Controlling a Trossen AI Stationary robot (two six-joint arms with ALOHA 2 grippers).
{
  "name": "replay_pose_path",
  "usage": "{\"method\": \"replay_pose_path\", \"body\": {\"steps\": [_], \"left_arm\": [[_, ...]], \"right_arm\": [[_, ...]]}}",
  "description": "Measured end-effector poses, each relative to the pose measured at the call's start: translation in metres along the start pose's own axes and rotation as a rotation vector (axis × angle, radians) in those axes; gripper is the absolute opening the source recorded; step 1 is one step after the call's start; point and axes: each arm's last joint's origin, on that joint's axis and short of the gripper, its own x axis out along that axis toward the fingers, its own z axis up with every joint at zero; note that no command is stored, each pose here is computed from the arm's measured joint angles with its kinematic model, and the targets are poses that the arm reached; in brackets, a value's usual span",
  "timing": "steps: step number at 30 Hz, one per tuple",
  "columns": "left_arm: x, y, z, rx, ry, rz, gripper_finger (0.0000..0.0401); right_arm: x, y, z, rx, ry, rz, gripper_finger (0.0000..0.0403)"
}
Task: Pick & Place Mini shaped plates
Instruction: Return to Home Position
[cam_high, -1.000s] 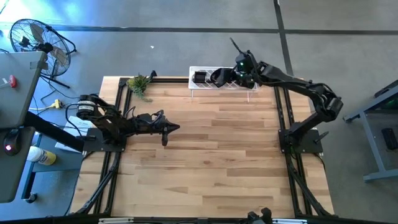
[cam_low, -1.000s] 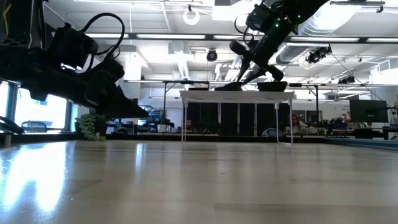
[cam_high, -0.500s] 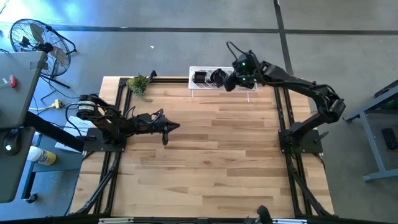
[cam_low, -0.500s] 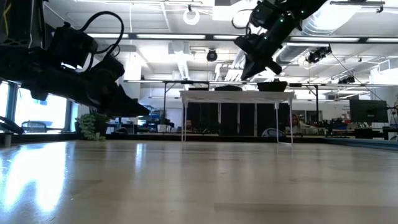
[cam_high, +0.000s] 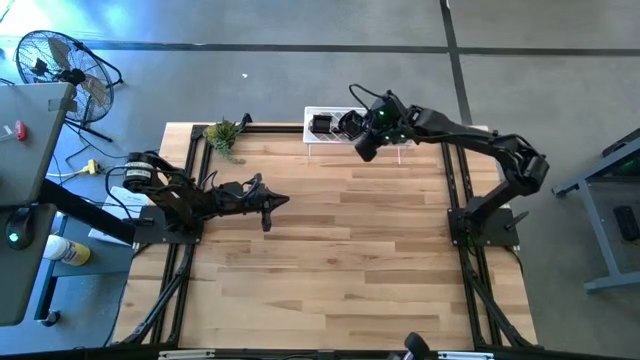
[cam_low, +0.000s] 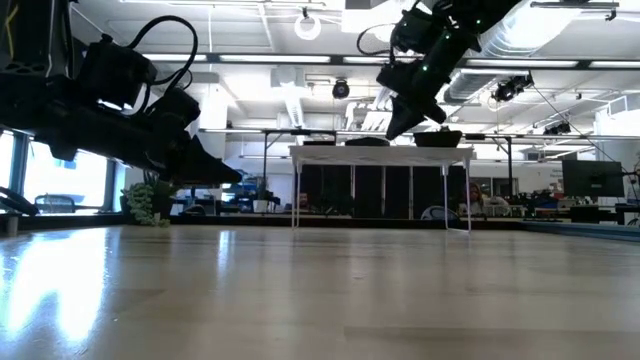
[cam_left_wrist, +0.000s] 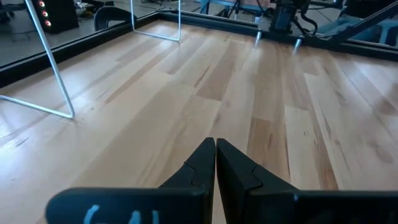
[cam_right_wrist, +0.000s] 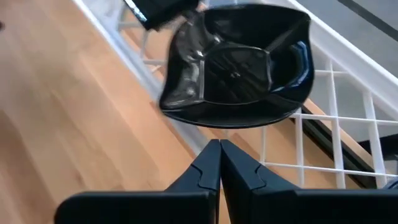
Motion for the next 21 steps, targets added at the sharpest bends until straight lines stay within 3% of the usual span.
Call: {"method": "replay_pose_path", "body": {"steps": [6,14,17,21], "left_arm": [[0.0,0.0,0.001,-0.001,-0.007,0.011,0.0012],[-0.004,0.0,0.01,0.019,-0.058,0.003,0.0012],[-0.009,-0.002,0.015,0.019,-0.087,-0.056,0.0012],[-0.017,-0.004,0.023,0.02,-0.134,-0.133,0.0012]], "right_arm": [[0.005,-0.002,0.005,-0.011,-0.053,-0.018,0.0001],[-0.016,0.004,0.006,-0.087,-0.093,-0.05,0.0001],[-0.024,0.017,-0.002,-0.179,-0.113,-0.008,0.0001],[-0.021,0.039,-0.035,-0.3,-0.205,0.155,0.0001]]}}
